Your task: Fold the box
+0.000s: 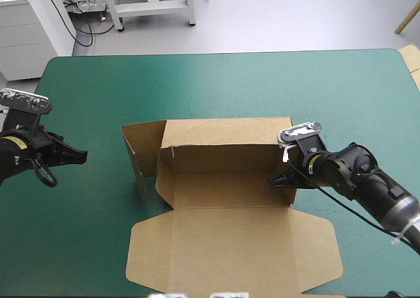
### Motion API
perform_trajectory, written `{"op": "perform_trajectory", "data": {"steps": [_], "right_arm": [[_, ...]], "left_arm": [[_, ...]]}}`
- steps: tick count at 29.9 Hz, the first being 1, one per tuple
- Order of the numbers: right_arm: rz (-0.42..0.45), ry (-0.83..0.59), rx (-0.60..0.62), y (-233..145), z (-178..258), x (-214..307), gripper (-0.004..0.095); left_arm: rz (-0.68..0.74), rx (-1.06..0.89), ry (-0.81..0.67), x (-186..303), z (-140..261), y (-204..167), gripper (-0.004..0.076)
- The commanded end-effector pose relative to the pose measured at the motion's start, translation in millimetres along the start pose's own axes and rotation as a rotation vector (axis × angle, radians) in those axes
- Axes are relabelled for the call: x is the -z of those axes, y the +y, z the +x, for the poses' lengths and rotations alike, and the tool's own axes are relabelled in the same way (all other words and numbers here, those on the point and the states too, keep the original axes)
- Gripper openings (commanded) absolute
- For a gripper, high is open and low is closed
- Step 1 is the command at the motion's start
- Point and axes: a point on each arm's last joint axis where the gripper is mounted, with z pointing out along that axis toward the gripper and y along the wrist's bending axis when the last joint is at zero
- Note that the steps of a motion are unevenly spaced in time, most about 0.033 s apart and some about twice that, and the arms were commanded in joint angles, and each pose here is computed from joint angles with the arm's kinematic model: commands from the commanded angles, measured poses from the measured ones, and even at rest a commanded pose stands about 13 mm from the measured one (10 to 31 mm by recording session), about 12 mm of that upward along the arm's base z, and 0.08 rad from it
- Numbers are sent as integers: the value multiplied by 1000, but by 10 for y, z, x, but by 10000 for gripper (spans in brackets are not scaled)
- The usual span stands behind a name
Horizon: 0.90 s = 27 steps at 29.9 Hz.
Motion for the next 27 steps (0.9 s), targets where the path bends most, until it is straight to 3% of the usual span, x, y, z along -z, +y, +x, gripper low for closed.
{"op": "perform_trajectory", "data": {"steps": [1,7,17,20,27], "right_arm": [[42,-30,-21,-153,-73,53,-20],[-27,47,-41,-351,-213,-174,-20],[-22,168,-18,-547,-814,-565,11],[-24,159,-12,-566,-977,-671,129],[-15,61,-7,-595,-1303,-587,573]], "left_arm": [[-25,1,-103,89,-97,24,7],[-28,5,-145,93,-135,27,7],[-30,5,-158,95,-146,30,7],[-30,5,-158,95,-146,30,7],[-31,5,-160,96,-149,31,7]]}}
